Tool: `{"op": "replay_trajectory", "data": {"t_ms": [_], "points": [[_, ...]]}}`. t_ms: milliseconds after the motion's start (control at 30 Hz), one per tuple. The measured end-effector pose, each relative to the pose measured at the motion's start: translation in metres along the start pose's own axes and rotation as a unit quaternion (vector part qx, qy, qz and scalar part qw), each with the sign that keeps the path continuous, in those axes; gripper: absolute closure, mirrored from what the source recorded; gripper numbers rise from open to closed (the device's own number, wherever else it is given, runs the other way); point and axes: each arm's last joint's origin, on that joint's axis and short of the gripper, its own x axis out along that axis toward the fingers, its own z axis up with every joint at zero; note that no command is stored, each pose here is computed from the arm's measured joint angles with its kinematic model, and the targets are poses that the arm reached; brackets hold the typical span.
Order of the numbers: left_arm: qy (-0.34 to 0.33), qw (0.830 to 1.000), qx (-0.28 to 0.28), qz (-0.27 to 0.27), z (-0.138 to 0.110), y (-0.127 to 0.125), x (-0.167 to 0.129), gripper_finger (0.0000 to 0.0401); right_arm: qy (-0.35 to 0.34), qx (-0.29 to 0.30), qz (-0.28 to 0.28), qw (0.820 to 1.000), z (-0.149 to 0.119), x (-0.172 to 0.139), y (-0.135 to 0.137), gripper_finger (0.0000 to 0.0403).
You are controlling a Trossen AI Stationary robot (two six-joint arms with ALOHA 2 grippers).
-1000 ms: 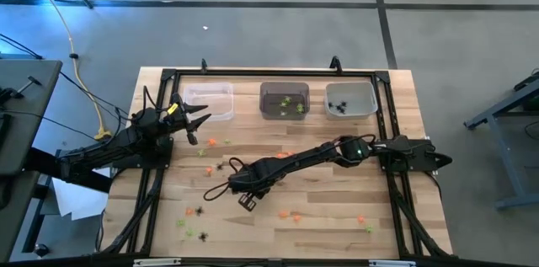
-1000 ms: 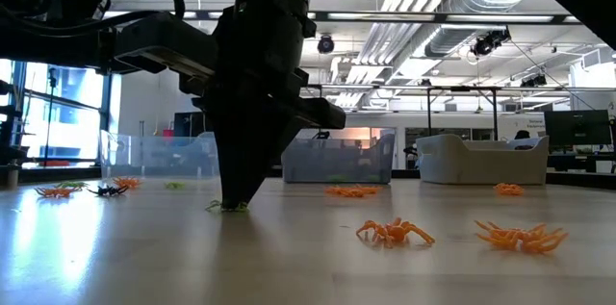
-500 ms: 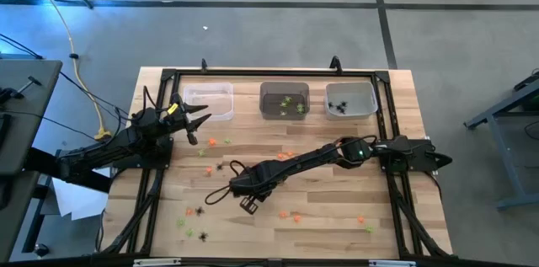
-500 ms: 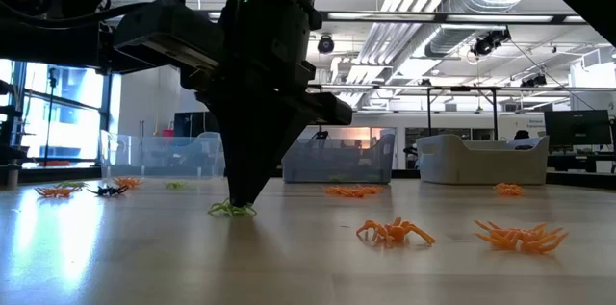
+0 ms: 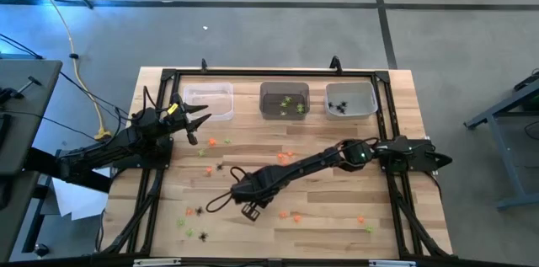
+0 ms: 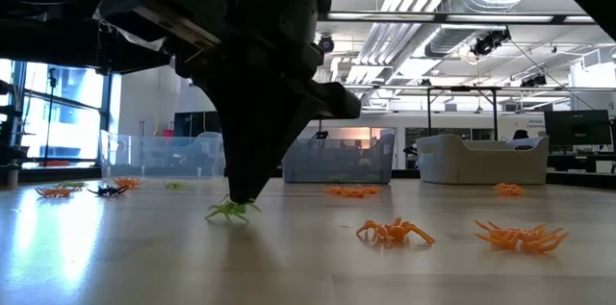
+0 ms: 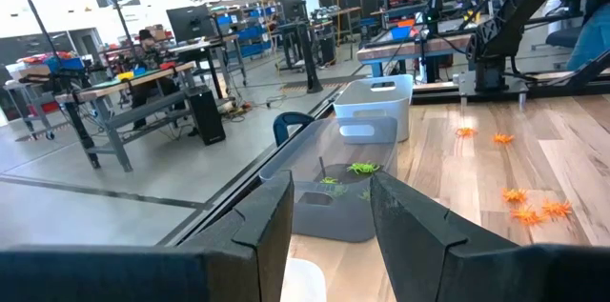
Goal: Sort Halloween decoration
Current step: Put the green spider toy into the black bin
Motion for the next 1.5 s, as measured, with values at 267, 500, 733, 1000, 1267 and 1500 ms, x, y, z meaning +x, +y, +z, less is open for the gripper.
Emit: {"op": "replay_trajectory", "data": {"t_ms": [267,500,733,1000,1267,1500], "points": [[0.000,1.000,0.000,0.000,0.000,0.000,0.000,0.0270,-0.046,-0.003,-0.001,0.999,0.000,-0.045,0.003,0.0403],[0.000,1.000,0.000,0.000,0.000,0.000,0.000,0.0270,-0.101,0.015,-0.046,0.994,-0.008,-0.096,-0.008,0.0403],[0.000,1.000,0.000,0.000,0.000,0.000,0.000,0.0270,-0.143,0.023,-0.100,0.984,-0.002,-0.131,-0.031,0.0403],[0.000,1.000,0.000,0.000,0.000,0.000,0.000,0.0270,-0.111,0.047,-0.181,0.976,0.049,-0.142,-0.101,0.0403],[0.000,1.000,0.000,0.000,0.000,0.000,0.000,0.0270,-0.096,0.089,-0.207,0.969,0.112,-0.162,-0.209,0.0403],[0.000,1.000,0.000,0.000,0.000,0.000,0.000,0.0270,-0.084,0.122,-0.190,0.971,0.134,-0.169,-0.271,0.0403]]}}
